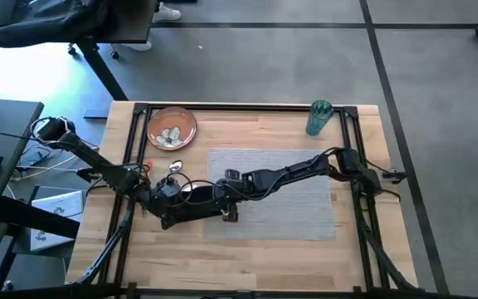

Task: Set table place
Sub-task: Put the black table napkin on the gray table mat

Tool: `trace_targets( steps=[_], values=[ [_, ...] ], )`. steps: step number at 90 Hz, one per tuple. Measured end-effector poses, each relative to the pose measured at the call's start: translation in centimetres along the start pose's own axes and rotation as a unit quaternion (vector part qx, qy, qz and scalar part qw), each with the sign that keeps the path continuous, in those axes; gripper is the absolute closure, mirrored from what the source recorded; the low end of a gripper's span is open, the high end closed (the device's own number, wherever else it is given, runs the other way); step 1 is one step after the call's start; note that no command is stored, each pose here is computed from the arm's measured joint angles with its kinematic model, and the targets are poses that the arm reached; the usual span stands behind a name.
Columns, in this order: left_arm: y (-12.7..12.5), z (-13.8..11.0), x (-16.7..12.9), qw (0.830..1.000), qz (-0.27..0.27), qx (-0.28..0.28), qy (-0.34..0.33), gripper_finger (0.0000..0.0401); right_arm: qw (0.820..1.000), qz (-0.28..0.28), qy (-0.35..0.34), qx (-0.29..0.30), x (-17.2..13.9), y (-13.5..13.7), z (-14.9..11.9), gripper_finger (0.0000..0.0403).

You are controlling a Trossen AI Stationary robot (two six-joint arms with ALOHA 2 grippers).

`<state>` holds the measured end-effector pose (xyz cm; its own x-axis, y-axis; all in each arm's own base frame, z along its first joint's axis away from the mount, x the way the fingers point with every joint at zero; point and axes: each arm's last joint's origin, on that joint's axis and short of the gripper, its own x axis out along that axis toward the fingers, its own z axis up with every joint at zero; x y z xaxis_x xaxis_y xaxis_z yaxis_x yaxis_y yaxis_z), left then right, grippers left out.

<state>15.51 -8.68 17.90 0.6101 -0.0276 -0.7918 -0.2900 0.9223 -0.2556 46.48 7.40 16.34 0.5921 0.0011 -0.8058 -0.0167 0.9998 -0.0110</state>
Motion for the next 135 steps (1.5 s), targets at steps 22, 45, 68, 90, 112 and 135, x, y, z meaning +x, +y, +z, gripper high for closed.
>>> trace_targets(
  steps=[22,45,68,90,112,135],
  values=[
    [-0.6,1.6,0.1,0.997,-0.033,0.003,-0.070,0.0401,0.994,-0.003,0.112,0.004,-2.0,3.1,-2.4,0.0187],
    [-1.3,4.1,1.4,0.994,-0.031,0.058,-0.083,0.0401,0.991,-0.042,0.118,0.043,-7.0,2.7,-6.6,0.0187],
    [-2.3,8.2,5.5,0.985,0.009,0.170,-0.036,0.0401,0.983,-0.060,0.048,0.169,-9.7,0.3,-14.1,0.0187],
    [-2.4,11.1,10.0,0.974,0.026,0.226,0.000,0.0401,0.966,-0.062,0.045,0.245,-9.0,-0.2,-19.0,0.0187],
    [-1.5,11.7,12.8,0.964,0.042,0.262,0.019,0.0401,0.968,-0.073,0.037,0.239,-8.7,0.6,-19.7,0.0187],
    [-1.0,11.6,13.4,0.956,0.025,0.291,0.034,0.0401,0.968,-0.078,0.035,0.235,-8.7,0.8,-19.8,0.0187]
  ],
)
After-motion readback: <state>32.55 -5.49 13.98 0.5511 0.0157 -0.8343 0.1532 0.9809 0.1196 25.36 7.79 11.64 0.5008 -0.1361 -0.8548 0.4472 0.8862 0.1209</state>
